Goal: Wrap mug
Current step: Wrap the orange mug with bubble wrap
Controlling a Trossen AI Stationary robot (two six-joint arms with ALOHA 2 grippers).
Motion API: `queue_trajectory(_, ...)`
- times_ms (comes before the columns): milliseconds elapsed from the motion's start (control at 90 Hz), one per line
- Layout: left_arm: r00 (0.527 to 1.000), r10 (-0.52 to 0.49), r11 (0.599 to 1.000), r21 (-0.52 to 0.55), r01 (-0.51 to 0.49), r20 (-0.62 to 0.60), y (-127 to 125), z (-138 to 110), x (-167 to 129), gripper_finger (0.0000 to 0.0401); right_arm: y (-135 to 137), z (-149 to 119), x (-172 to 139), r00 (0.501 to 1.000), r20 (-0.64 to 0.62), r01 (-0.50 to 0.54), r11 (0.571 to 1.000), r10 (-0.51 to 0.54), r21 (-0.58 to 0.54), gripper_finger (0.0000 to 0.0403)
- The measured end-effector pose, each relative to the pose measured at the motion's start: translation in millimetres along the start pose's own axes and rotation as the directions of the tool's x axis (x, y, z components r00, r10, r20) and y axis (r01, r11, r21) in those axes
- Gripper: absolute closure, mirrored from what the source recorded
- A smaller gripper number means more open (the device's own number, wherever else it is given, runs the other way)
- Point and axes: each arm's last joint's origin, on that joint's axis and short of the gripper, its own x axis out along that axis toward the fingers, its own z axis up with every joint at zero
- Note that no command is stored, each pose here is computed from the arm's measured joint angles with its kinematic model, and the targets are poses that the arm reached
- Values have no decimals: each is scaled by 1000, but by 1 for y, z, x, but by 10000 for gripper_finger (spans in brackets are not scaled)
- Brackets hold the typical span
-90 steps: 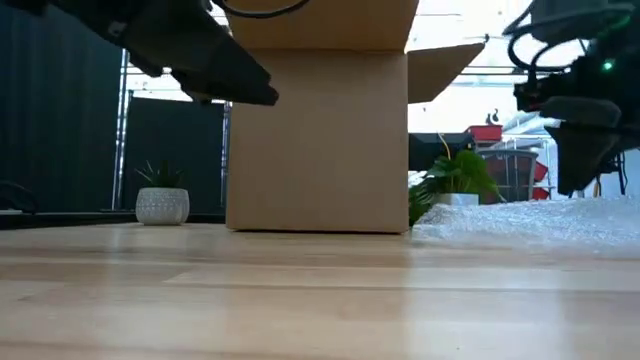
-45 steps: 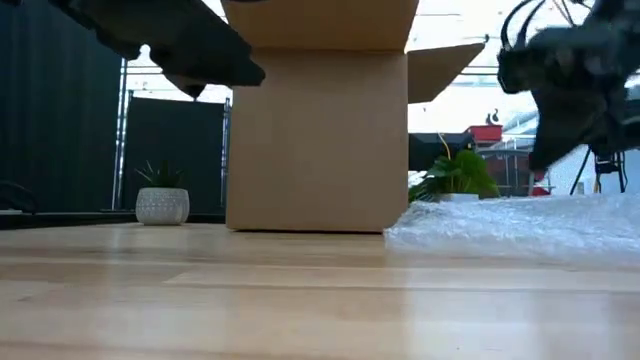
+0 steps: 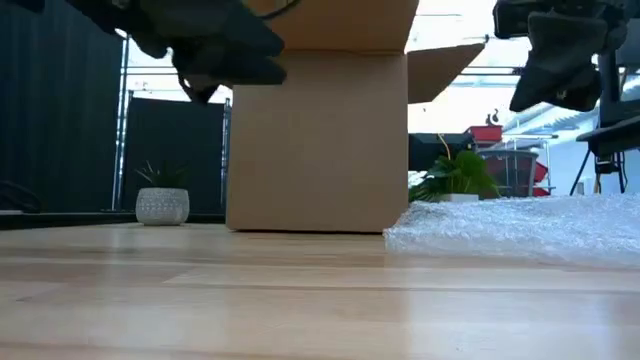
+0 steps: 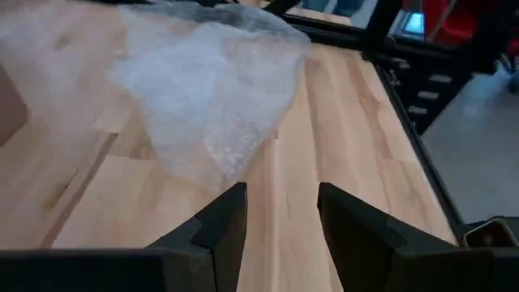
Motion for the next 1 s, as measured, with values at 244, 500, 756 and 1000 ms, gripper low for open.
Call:
queue_trajectory(244, 998, -39, 999, -20, 38, -42, 4, -14, 18, 258, -32, -15, -4, 941, -157, 317, 945, -301, 86, 292)
queue_trajectory(500, 998, -29, 1000, -10, 29, -64, 5, -21, 23, 258, -70, -25, 3, 813, -90, 569, 752, -575, 333, 197)
queue_trajectory(756, 997, -26, 1000, -6, 25, -73, 5, -22, 23, 258, -109, -28, 35, 796, -122, 578, 683, -593, 447, 189)
queue_trajectory(1000, 997, -27, 1000, -2, 27, -72, 5, -22, 23, 258, -128, -39, 59, 861, -118, 492, 748, -496, 445, 280)
